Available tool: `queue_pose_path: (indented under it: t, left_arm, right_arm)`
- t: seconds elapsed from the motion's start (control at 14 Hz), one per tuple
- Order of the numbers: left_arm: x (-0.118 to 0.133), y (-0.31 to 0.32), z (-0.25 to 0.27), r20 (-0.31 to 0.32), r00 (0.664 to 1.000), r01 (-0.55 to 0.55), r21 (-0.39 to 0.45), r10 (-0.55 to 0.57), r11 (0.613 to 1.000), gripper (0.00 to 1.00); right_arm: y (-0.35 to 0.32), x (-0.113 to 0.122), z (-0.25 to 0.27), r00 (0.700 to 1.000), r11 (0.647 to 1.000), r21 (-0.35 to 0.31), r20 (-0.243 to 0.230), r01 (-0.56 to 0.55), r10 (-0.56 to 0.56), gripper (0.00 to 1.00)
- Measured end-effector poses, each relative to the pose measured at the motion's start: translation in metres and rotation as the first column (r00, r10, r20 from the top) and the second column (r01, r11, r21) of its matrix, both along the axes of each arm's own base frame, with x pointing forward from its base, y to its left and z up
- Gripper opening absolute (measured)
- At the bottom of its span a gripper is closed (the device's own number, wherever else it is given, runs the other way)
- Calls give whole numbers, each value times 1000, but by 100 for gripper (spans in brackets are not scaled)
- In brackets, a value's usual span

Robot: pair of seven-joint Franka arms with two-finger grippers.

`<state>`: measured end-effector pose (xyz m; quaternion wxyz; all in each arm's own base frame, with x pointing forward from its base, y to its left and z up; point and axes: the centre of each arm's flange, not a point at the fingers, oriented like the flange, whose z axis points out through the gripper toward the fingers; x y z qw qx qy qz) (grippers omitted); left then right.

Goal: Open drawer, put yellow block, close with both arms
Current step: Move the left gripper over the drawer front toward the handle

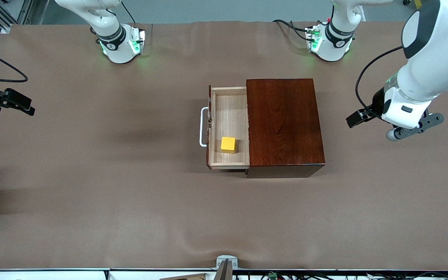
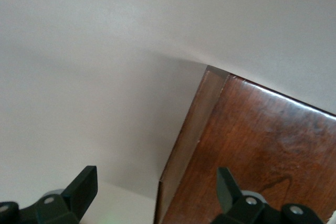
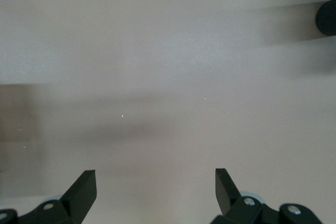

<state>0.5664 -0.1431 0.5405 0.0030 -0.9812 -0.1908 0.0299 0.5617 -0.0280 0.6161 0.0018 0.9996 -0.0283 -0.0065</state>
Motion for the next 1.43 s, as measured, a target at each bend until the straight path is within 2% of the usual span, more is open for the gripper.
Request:
queue_pose_path:
  t: [0.43,0.71,0.86,1.14,1.43]
  left_arm:
    - [1,-79,-1,11,987,-158,-4,158,987,100]
    - [-21,-140,-9,1,970,-241,8,241,970,100]
    - [-32,-166,-15,-7,940,-340,23,340,940,100]
    - [-31,-205,-30,-15,870,-492,36,492,870,100]
    - [-33,-257,-57,-22,782,-621,61,623,781,100]
  right_arm:
    - [1,-1,2,1000,1000,0,2,1,-1,100]
    - [2,-1,3,1000,1000,0,5,0,0,100]
    - [2,-1,3,1000,1000,0,6,0,0,100]
    - [2,-1,4,1000,1000,0,6,0,0,100]
    - [2,-1,4,1000,1000,0,6,0,0,100]
